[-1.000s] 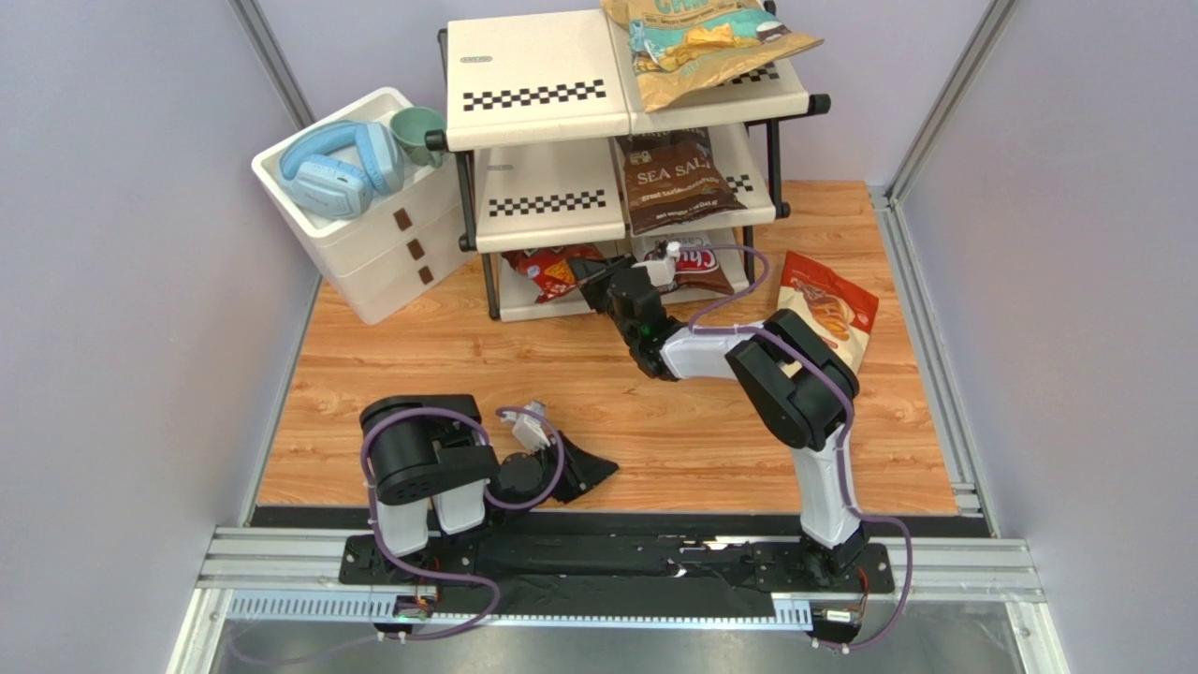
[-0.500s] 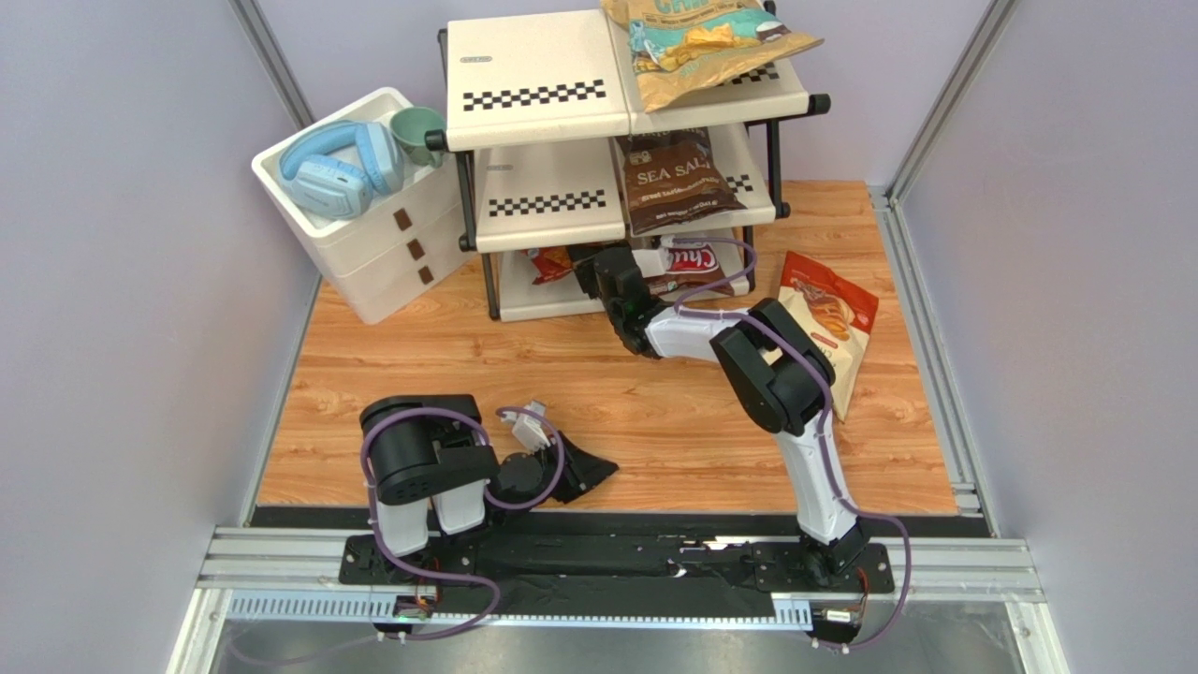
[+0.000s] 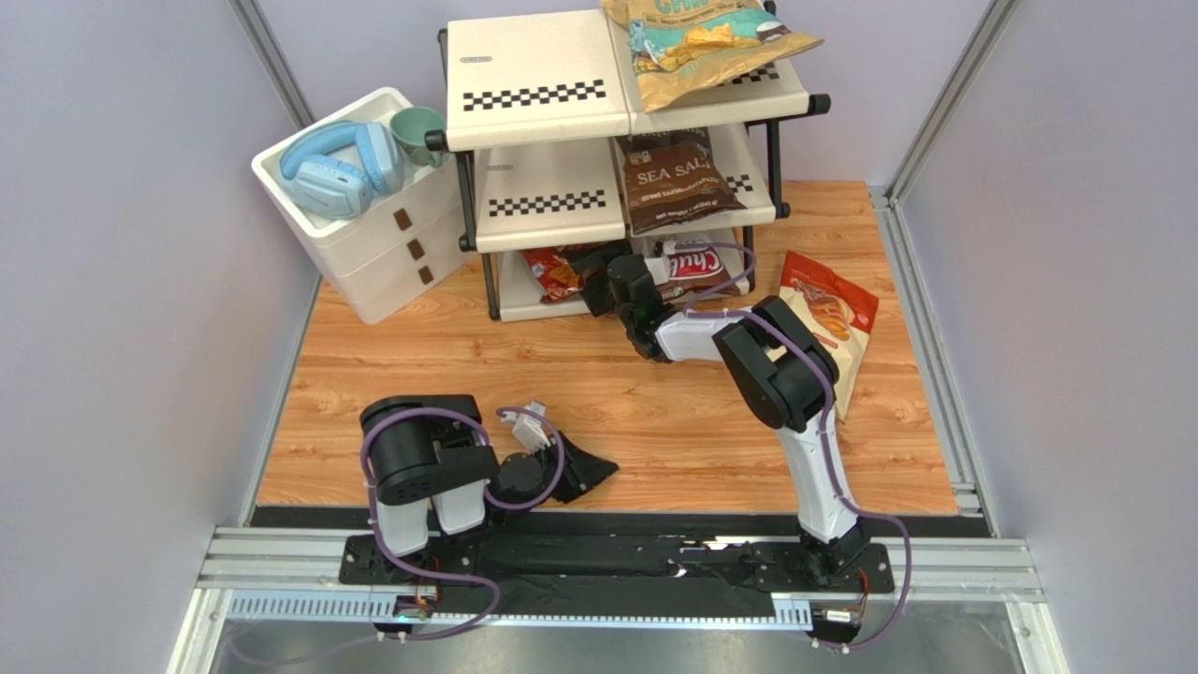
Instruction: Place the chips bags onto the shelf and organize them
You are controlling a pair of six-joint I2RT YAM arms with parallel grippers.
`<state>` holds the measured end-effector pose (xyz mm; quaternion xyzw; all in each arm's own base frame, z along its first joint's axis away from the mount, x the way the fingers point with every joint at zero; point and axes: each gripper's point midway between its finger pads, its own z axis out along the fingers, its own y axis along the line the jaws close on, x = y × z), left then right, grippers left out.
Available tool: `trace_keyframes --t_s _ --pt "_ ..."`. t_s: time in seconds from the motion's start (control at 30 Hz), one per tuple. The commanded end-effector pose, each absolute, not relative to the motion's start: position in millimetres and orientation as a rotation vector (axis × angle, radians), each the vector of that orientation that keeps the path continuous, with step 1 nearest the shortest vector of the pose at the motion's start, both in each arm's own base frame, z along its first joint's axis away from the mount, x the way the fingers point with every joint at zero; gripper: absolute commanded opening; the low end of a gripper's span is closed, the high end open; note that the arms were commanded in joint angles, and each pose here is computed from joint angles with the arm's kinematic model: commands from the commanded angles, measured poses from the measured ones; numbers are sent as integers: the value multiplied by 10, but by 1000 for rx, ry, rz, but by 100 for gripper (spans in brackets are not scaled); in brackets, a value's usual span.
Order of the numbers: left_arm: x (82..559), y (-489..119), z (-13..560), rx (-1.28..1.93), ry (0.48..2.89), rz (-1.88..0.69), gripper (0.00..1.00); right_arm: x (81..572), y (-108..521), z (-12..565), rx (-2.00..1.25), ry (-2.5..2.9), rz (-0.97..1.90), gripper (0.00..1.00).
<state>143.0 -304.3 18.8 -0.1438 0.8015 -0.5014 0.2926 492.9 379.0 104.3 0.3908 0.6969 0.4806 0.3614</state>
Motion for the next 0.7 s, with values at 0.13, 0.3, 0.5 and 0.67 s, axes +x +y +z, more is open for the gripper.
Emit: trace_keyframes --t_s 0.13,0.3,0.5,0.67 --pt "1386 -2716 69 -350 2136 -1230 33 4550 4168 1911 831 1784 1537 73" --pt "1399 -2734 118 -333 2117 -1239 33 4265 4385 2229 679 1859 1633 73" --pt "1420 -2747 144 -320 2107 -1242 34 3989 4054 2146 682 1907 1511 73" --pt "1393 -2813 136 -307 2122 -1267 34 4143 4007 1949 687 1961 1451 64"
